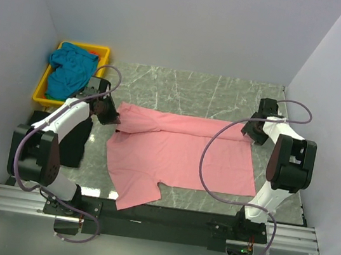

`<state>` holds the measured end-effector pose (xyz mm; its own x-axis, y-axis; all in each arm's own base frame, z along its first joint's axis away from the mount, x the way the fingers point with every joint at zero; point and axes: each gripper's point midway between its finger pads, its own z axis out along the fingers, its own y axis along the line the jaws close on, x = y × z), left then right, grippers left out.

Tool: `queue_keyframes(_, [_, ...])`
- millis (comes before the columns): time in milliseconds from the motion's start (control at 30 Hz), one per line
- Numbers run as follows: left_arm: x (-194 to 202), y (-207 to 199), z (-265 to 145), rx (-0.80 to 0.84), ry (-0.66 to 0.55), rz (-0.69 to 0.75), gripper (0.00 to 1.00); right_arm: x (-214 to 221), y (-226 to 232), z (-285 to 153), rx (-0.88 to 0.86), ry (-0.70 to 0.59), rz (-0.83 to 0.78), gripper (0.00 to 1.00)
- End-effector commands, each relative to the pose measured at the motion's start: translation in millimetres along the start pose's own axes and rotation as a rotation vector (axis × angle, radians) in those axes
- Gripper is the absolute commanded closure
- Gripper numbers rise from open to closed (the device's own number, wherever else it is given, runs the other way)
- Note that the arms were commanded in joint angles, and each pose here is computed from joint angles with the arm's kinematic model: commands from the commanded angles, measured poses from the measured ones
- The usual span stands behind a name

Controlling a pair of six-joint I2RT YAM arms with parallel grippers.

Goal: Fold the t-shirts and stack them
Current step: Fold the tshirt

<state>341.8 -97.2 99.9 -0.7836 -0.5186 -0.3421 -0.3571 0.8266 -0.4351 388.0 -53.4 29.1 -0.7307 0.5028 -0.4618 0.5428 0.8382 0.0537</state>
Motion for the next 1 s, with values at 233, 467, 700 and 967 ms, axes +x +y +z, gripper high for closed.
queue_keyframes(233, [5.3, -27.1, -23.7, 0.072, -0.015, -0.001, 0.97, -36.5, 31.2, -50.3, -0.111, -0.145, 0.005, 0.32])
queue_keyframes(467, [31.1, -24.3, -16.0, 0.059, 0.021, -0.011, 0.96, -26.9, 54.1, -60.0, -0.192, -0.153, -0.047, 0.31])
queue_keyframes(700, [44.3, -3.2, -0.9, -0.002, 0.005, -0.049, 0.94, 4.2, 114.8, -78.6, -0.360, -0.157, -0.206, 0.32])
queue_keyframes(967, [39.8, 14.1, 3.9, -0.058, -0.068, -0.089, 0.69, 61.6, 182.3, -107.4, -0.643, -0.070, -0.287, 0.32])
